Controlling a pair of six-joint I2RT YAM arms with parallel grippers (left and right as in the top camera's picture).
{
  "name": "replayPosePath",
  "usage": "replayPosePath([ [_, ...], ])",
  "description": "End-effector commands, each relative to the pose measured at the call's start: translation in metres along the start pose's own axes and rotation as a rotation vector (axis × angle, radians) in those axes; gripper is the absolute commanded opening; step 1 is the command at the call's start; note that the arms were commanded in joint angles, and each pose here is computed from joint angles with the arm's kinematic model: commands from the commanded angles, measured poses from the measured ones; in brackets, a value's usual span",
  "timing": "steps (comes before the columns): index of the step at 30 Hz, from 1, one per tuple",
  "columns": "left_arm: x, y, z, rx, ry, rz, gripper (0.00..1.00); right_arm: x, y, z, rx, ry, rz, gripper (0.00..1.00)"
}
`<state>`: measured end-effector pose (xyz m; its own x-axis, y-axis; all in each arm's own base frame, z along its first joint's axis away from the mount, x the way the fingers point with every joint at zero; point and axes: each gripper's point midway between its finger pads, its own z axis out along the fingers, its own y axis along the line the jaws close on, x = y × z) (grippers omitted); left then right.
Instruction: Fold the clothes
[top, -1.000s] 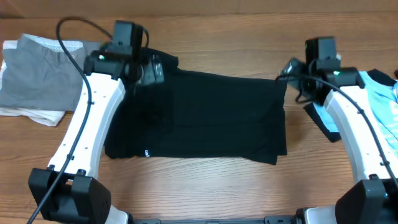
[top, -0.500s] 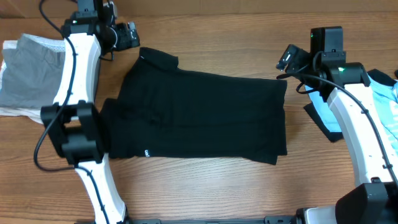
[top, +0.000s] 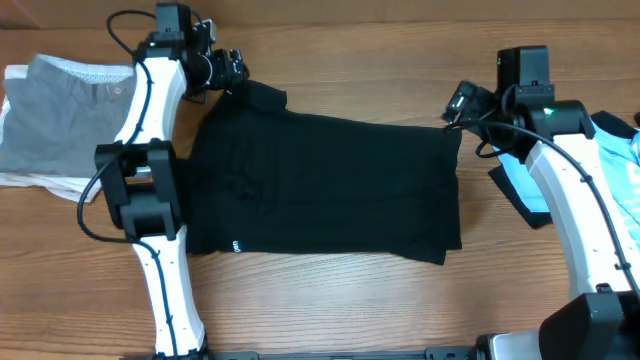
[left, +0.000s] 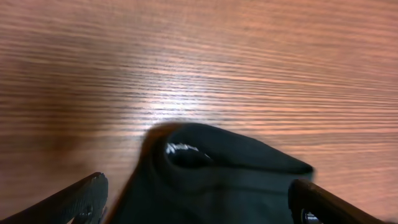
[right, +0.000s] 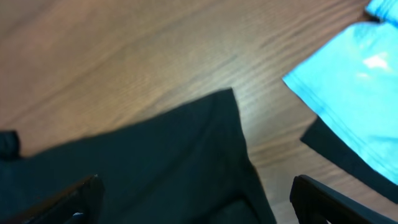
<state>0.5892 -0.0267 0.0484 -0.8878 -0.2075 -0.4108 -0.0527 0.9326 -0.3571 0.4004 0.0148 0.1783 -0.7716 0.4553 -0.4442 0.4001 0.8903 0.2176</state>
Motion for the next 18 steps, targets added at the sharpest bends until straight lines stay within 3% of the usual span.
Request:
replayPosePath([
  [1, -0.001, 0.003, 0.016, 0.011, -0.003, 0.046, 0.94, 0.007, -0.003, 0.014, 0.022, 0.049, -0.034, 1.00],
  [14, -0.011, 0.008, 0.027, -0.010, -0.055, 0.096, 0.86, 0.019, -0.009, 0.041, 0.061, 0.123, -0.032, 1.00],
  [18, -0.003, 0.010, 0.036, -0.011, -0.031, 0.092, 0.76, 0.020, -0.009, 0.041, 0.062, 0.124, -0.032, 1.00],
])
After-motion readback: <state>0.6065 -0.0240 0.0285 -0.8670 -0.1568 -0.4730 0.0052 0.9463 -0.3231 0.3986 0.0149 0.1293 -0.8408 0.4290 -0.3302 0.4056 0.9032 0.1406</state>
